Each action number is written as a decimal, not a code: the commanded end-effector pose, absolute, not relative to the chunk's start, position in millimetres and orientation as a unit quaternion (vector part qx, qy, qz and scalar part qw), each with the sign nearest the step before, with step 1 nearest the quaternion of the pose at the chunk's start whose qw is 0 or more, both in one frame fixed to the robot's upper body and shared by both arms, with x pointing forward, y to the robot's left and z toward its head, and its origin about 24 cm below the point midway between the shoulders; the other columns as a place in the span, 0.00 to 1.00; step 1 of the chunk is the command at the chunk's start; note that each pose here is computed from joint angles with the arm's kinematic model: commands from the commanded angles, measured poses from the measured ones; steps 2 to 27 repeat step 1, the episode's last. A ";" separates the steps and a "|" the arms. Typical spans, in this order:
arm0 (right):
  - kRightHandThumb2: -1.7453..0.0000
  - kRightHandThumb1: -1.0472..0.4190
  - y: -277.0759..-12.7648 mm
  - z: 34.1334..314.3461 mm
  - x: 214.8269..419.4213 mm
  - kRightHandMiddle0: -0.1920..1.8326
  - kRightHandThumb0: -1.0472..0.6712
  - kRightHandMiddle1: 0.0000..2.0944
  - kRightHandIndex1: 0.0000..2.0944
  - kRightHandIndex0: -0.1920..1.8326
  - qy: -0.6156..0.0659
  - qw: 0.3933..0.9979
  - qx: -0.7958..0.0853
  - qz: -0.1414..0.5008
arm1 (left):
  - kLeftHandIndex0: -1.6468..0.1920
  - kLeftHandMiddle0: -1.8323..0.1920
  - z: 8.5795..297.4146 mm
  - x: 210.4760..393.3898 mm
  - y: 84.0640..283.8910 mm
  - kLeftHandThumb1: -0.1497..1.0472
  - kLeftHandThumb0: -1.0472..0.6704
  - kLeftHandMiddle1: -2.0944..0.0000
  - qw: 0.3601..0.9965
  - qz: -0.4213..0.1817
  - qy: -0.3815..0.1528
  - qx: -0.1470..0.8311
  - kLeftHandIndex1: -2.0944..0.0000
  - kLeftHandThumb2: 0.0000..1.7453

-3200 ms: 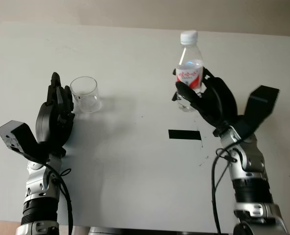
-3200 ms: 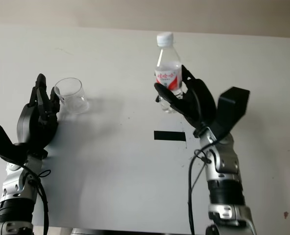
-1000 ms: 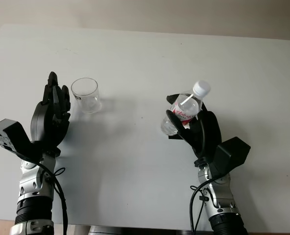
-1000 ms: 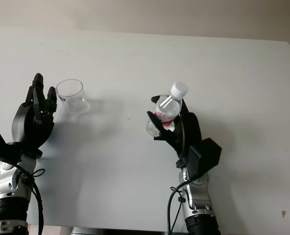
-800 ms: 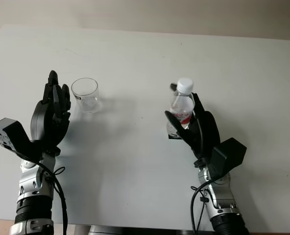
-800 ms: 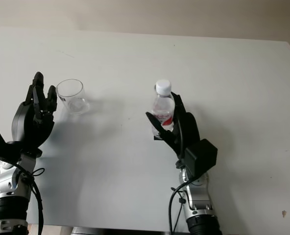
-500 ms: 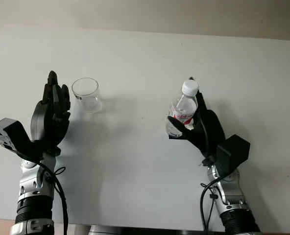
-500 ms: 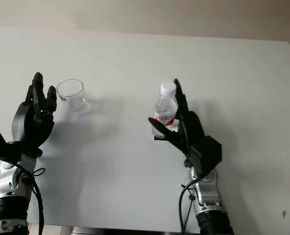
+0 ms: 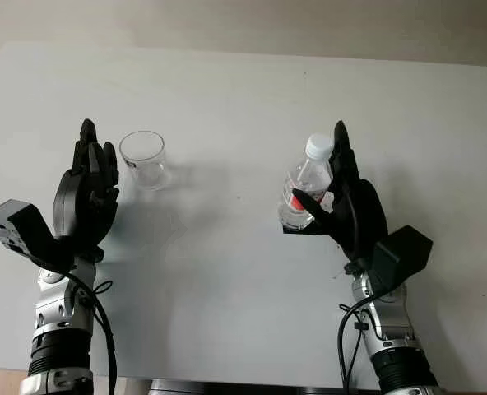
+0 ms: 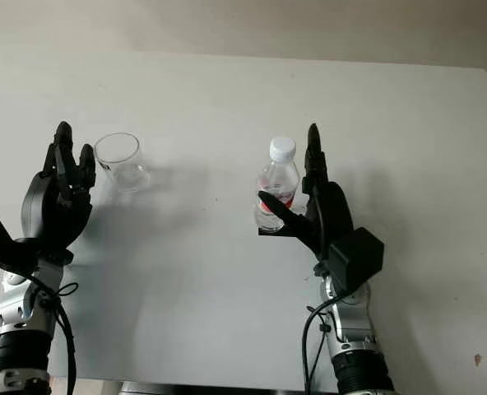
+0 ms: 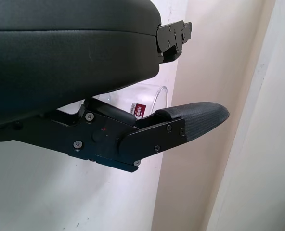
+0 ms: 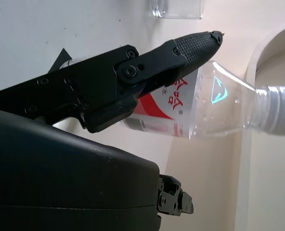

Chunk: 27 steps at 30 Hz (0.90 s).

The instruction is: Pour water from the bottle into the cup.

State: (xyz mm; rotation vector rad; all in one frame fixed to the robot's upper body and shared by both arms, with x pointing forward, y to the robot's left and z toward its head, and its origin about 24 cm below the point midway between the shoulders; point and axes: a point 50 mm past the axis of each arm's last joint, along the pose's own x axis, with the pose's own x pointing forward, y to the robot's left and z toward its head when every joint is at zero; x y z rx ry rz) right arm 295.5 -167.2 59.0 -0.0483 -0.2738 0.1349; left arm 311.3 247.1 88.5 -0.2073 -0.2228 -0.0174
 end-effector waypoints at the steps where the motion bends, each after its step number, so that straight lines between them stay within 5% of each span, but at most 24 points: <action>1: 0.97 0.05 -171.7 53.3 287.9 0.00 0.06 0.00 0.00 0.00 -0.133 0.989 -0.022 0.062 | 1.00 1.00 89.0 309.3 247.8 1.00 0.17 1.00 0.988 -0.010 -0.114 -0.102 1.00 0.40; 27: 0.97 0.05 -171.7 53.3 287.9 0.00 0.06 0.00 0.00 0.00 -0.133 0.989 -0.022 0.062 | 1.00 1.00 89.0 309.3 247.8 1.00 0.17 1.00 0.988 -0.010 -0.114 -0.102 1.00 0.40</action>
